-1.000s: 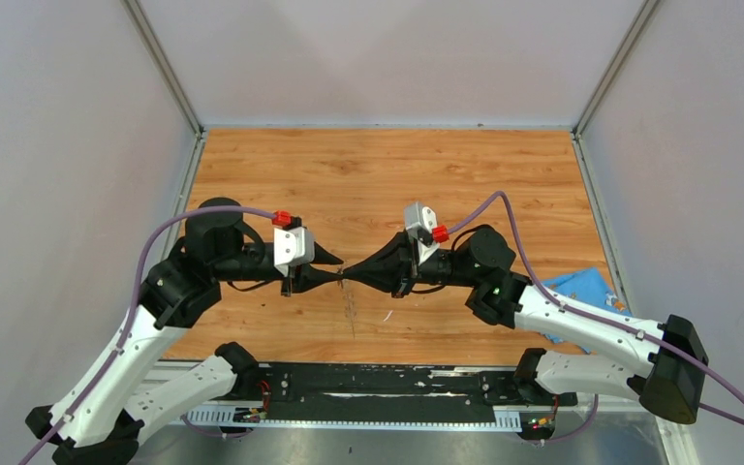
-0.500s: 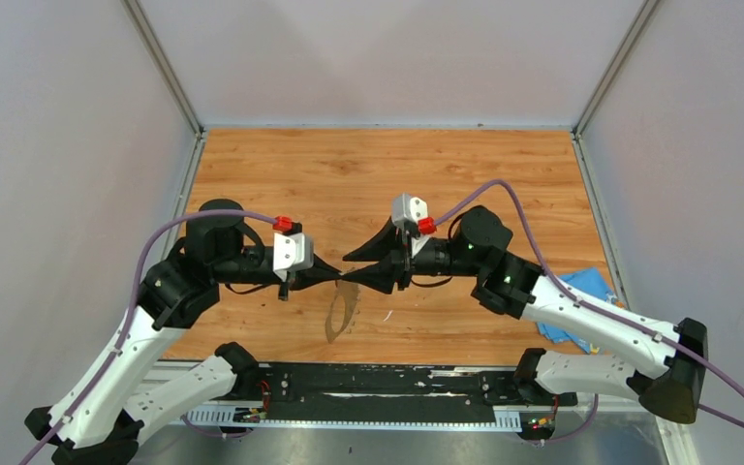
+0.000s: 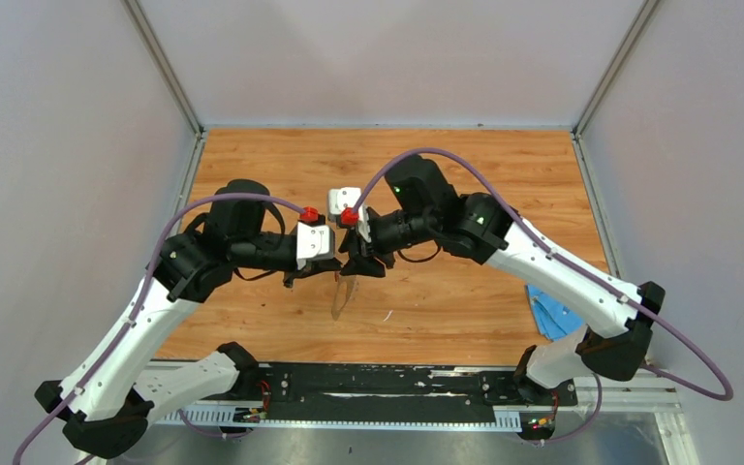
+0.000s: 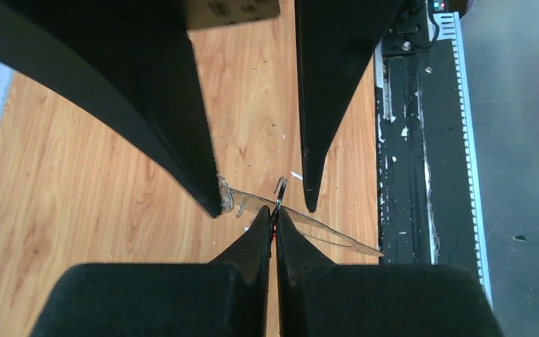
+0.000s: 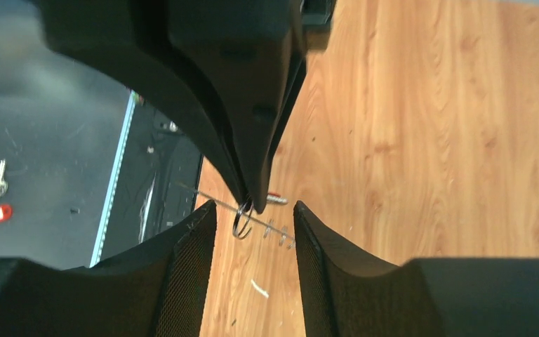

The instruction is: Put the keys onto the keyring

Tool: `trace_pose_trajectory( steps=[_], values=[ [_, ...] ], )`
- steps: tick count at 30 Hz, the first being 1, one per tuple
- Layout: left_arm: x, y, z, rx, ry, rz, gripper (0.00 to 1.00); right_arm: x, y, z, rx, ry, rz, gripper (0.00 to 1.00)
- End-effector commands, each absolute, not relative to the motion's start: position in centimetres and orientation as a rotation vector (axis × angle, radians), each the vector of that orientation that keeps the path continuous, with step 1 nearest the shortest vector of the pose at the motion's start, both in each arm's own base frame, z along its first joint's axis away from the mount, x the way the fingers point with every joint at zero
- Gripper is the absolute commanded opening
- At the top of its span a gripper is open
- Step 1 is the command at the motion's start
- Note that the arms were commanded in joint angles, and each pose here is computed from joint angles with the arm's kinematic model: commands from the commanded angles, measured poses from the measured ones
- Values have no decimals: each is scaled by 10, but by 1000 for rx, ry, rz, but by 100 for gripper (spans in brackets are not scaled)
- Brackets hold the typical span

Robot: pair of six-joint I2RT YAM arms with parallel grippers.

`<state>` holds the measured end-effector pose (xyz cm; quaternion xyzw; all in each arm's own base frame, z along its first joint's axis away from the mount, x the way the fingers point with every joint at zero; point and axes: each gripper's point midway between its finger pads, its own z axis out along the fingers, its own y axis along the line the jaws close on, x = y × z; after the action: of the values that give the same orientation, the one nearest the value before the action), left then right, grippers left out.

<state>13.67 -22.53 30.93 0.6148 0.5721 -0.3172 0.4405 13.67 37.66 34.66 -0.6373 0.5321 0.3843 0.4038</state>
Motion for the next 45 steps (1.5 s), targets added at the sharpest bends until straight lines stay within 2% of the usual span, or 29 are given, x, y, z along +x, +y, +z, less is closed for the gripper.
trace_pose_trajectory(
  steps=[1, 7, 14, 20, 27, 28, 30, 36, 39, 42, 45],
  values=[
    [142, -221, 317, 1526, 1424, -726, 0, 133, 357, 329, -1724, 1407, 917, 45],
    [143, -222, 317, 1514, 1449, -736, 0, 137, 364, 336, -1700, 1367, 912, 32],
    [143, -226, 316, 1521, 1456, -757, 0, 140, 369, 337, -1675, 1372, 923, 31],
    [142, -227, 315, 1528, 1457, -765, 0, 146, 376, 333, -1636, 1403, 922, 20],
    [142, -229, 311, 1535, 1469, -774, 0, 149, 385, 334, -1590, 1410, 960, 21],
    [142, -229, 310, 1538, 1468, -773, 0, 148, 385, 335, -1589, 1405, 966, 17],
    [141, -229, 311, 1540, 1463, -775, 0, 148, 386, 334, -1584, 1405, 966, 2],
    [137, -229, 312, 1551, 1438, -781, 0, 149, 383, 329, -1561, 1410, 962, 0],
    [137, -228, 319, 1543, 1420, -771, 10, 151, 377, 330, -1493, 1390, 950, 0],
    [133, -227, 331, 1536, 1378, -768, 33, 150, 370, 331, -1361, 1346, 997, 0],
    [126, -223, 336, 1532, 1346, -769, 38, 146, 367, 348, -1241, 1262, 1071, 0]
  ],
)
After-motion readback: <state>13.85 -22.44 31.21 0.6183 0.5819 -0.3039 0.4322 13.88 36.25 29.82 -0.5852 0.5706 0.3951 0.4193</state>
